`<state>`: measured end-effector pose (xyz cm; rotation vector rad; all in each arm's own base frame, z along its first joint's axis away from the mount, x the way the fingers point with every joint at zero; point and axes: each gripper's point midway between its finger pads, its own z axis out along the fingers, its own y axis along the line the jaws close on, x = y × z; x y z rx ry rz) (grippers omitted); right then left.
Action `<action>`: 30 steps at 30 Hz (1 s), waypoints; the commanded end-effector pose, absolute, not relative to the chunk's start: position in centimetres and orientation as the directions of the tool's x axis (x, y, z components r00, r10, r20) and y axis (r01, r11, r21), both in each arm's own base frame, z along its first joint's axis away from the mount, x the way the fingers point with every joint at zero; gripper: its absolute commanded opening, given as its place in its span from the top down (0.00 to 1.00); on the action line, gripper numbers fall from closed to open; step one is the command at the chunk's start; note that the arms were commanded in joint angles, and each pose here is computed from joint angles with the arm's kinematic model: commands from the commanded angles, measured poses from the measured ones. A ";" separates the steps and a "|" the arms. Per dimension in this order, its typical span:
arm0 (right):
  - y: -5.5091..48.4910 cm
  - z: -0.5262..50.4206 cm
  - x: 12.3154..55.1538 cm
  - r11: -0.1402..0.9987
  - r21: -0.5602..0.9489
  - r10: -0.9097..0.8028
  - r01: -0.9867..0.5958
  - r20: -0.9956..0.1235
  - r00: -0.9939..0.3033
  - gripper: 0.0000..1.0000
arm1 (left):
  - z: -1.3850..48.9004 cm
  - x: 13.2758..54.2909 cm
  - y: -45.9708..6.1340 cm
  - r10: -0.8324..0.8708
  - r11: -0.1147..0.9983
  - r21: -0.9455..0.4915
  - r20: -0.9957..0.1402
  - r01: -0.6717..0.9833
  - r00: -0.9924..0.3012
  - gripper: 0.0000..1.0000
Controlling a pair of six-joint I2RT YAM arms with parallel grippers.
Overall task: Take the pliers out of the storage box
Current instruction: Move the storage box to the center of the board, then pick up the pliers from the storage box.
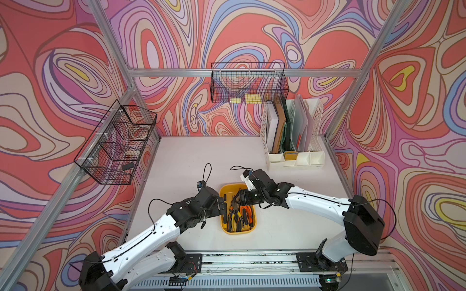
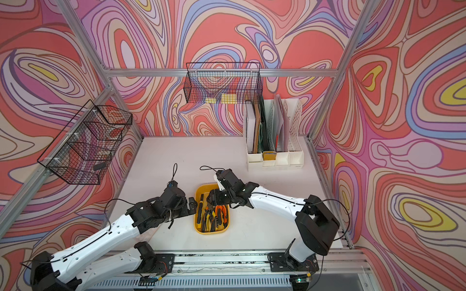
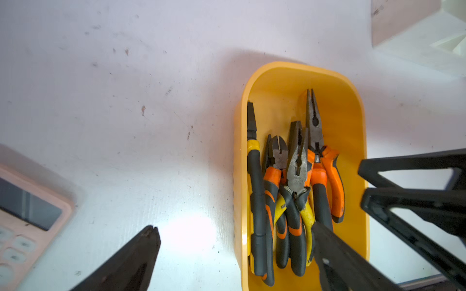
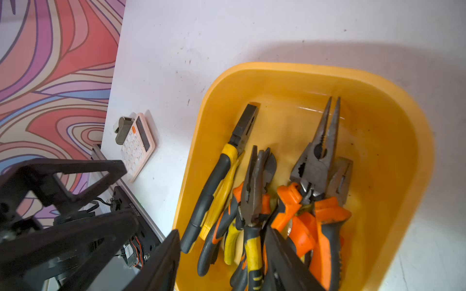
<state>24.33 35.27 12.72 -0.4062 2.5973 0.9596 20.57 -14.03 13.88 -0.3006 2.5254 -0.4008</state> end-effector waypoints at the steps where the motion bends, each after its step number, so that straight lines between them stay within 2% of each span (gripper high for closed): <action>1: 36.0 12.0 23.5 0.741 0.539 -0.202 -0.401 -0.391 -0.898 0.43 | 15.1 20.1 -12.1 -0.261 0.954 -0.274 -0.546 -0.125 -0.796 0.00; 11: 35.4 8.7 20.7 0.807 0.419 -0.305 -0.416 -0.308 -0.901 0.52 | 15.2 19.0 -10.7 -0.298 0.941 -0.311 -0.564 -0.136 -0.771 0.00; 23: 34.5 6.7 20.3 0.858 0.276 -0.370 -0.433 -0.252 -0.894 0.51 | 14.9 18.2 -9.6 -0.322 0.933 -0.324 -0.571 -0.153 -0.755 0.00; 30: 34.4 5.2 20.3 0.869 0.184 -0.419 -0.459 -0.218 -0.881 0.55 | 14.4 17.9 -9.5 -0.326 0.932 -0.326 -0.560 -0.159 -0.762 0.00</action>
